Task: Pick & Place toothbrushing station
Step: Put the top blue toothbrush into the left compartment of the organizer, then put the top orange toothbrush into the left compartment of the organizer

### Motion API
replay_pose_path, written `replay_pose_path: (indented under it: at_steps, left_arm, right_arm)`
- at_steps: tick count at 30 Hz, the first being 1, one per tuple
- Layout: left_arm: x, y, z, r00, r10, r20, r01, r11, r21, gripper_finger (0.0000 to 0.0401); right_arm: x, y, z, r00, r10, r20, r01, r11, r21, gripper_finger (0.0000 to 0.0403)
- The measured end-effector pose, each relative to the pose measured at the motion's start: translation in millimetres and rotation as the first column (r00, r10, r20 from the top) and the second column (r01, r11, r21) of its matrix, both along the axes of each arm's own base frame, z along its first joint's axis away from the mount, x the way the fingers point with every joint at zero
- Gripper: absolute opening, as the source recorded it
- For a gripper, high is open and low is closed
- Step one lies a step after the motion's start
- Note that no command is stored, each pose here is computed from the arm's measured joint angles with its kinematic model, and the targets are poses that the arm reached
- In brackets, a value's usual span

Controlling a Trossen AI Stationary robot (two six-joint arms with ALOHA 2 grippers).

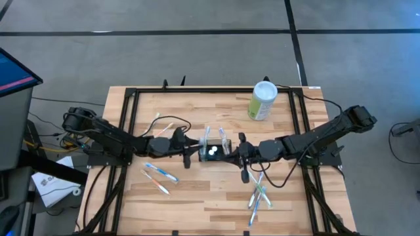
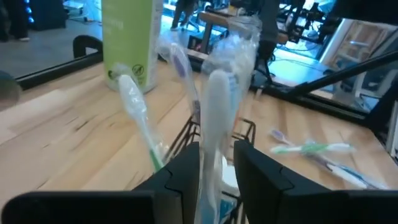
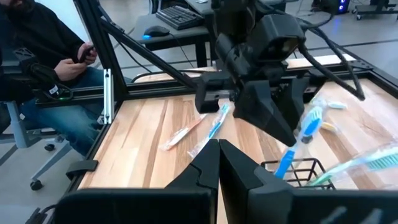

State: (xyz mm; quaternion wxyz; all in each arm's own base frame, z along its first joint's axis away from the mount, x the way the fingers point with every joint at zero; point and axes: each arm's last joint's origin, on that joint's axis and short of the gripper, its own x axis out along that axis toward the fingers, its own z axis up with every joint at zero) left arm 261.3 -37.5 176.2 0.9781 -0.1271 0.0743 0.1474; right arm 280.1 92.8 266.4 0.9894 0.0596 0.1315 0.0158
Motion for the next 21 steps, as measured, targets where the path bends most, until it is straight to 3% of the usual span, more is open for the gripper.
replay_pose_path:
  at_steps: [11,21]
  left_arm:
    - [-8,4,19,0.999,0.017,0.039,-0.018,0.999,0.034,0.0094]
    - [-27,9,26,0.994,0.086,-0.072,-0.082,0.995,0.056,0.0094]
  right_arm:
    - [0,0,0,1.0,-0.002,-0.003,0.002,1.0,0.001,0.0]
    - [0,0,0,1.0,0.0,-0.004,0.0,1.0,-0.006,0.0]
